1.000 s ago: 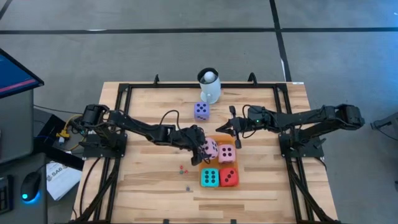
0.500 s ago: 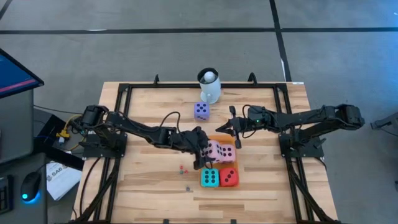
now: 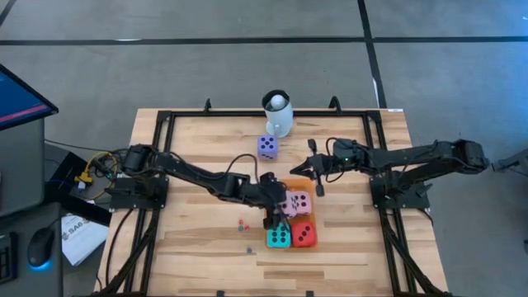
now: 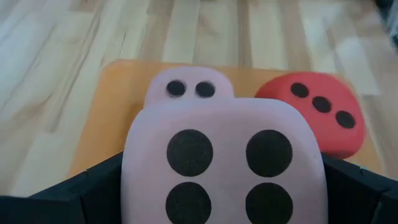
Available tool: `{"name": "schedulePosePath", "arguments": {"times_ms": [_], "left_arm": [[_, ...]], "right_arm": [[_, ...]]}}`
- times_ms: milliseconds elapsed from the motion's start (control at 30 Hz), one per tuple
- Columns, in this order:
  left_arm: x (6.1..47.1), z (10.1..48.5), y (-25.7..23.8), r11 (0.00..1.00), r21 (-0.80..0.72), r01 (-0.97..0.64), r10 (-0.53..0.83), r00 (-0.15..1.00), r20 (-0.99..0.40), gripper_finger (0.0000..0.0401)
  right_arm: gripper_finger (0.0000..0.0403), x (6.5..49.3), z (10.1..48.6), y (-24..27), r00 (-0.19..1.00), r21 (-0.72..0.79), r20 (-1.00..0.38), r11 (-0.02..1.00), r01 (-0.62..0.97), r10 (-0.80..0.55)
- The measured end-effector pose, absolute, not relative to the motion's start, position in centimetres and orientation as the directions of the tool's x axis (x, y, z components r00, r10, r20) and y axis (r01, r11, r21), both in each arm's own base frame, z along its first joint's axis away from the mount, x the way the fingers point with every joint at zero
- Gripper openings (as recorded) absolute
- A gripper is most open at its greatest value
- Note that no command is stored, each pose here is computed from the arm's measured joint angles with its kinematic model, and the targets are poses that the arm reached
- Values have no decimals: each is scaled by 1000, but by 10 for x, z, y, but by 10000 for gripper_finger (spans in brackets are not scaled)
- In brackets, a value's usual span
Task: Pick & Place Dice
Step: Put the large pink dice into the orange bin
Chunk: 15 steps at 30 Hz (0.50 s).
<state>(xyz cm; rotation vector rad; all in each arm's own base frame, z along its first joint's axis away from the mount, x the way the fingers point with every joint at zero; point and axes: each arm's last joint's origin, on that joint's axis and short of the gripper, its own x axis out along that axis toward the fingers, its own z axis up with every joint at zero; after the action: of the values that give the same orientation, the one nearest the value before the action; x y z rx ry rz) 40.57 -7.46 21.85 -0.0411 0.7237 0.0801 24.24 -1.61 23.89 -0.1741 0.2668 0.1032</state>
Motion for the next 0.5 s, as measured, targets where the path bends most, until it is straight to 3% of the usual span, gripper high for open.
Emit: {"name": "schedulePosePath", "arguments": {"times_ms": [267,500], "left_arm": [[407,243,-74,997,26,-67,67,736,-673,379],[400,239,-73,997,40,-67,75,689,-721,379]], "right_arm": [[0,237,240,-14,952,-152,-293,979,-134,85],[0,237,239,-14,951,-151,-298,979,-135,85]]}}
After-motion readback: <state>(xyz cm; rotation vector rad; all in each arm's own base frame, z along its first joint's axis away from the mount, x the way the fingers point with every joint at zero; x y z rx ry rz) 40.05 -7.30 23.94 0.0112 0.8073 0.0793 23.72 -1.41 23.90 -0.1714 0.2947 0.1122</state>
